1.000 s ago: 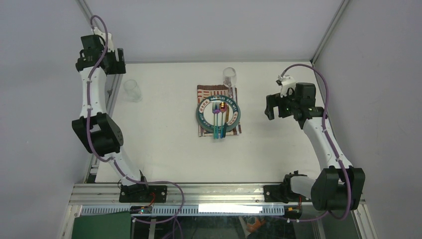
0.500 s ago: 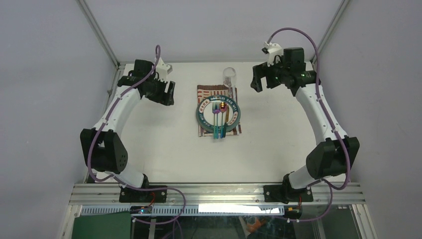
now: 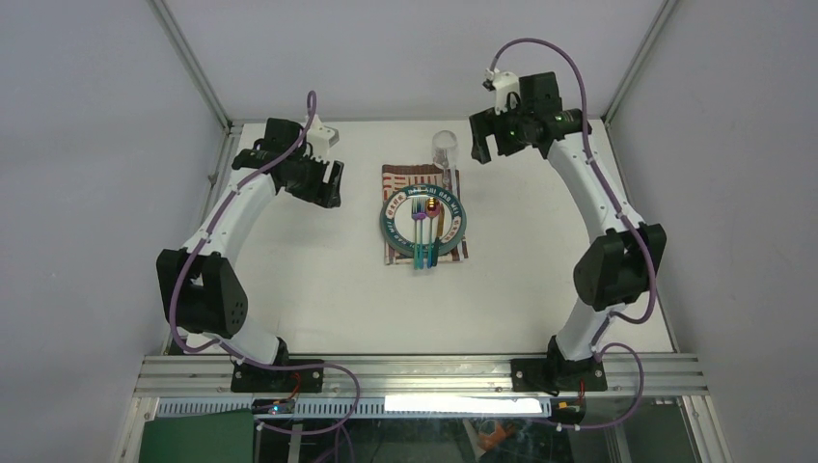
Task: Set the dinner table for one person
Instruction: Pick up the cup with the napkin.
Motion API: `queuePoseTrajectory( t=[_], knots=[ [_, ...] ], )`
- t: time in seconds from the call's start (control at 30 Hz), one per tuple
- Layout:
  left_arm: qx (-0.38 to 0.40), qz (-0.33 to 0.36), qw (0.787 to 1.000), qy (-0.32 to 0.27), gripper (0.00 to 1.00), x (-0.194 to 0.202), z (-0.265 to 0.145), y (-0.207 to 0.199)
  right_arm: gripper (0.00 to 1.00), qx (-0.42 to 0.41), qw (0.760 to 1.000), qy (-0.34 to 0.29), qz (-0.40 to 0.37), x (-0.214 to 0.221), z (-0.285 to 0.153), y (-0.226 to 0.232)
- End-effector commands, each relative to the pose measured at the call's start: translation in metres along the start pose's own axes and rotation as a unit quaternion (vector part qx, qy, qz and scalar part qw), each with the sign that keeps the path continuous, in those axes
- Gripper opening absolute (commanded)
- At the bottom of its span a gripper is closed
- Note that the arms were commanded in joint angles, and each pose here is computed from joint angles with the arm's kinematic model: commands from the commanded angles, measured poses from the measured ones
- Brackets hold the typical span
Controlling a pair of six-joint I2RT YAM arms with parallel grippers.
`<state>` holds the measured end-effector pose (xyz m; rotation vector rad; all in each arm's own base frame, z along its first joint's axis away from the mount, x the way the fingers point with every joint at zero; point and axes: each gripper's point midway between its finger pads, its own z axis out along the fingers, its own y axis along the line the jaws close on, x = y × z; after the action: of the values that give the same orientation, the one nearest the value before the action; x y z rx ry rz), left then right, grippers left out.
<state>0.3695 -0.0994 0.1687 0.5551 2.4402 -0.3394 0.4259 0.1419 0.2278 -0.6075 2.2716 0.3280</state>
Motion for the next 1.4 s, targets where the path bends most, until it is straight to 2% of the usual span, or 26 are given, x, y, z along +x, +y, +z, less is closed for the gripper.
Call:
queuePoseTrajectory(
  t=[0.0, 0.1, 0.33, 0.47, 1.07, 1.37],
  knots=[
    [0.0, 0.011, 1.0, -0.018, 0.72, -0.01, 0.0, -0.008, 0.92, 0.021, 0.998, -0.05, -0.025, -0.06, -0.008, -0.002],
    [0.0, 0.011, 1.0, -0.013, 0.72, -0.008, 0.005, -0.009, 0.91, 0.028, 0.999, -0.029, -0.037, -0.071, 0.004, -0.001],
    [-0.004, 0.013, 1.0, -0.003, 0.71, -0.003, 0.01, -0.008, 0.96, 0.057, 0.995, -0.039, -0.072, -0.095, 0.016, 0.012],
    [0.001, 0.014, 1.0, 0.003, 0.7, 0.0, 0.013, -0.011, 0.98, 0.064, 0.995, -0.029, -0.071, -0.091, 0.025, 0.018],
    [0.002, 0.03, 0.999, 0.02, 0.67, 0.006, 0.025, -0.021, 0.97, 0.093, 0.991, -0.062, -0.07, -0.083, 0.037, 0.013],
    [-0.002, 0.035, 0.999, 0.026, 0.67, 0.009, 0.027, -0.021, 0.97, 0.101, 0.98, -0.157, -0.063, -0.11, 0.003, 0.018]
  ],
)
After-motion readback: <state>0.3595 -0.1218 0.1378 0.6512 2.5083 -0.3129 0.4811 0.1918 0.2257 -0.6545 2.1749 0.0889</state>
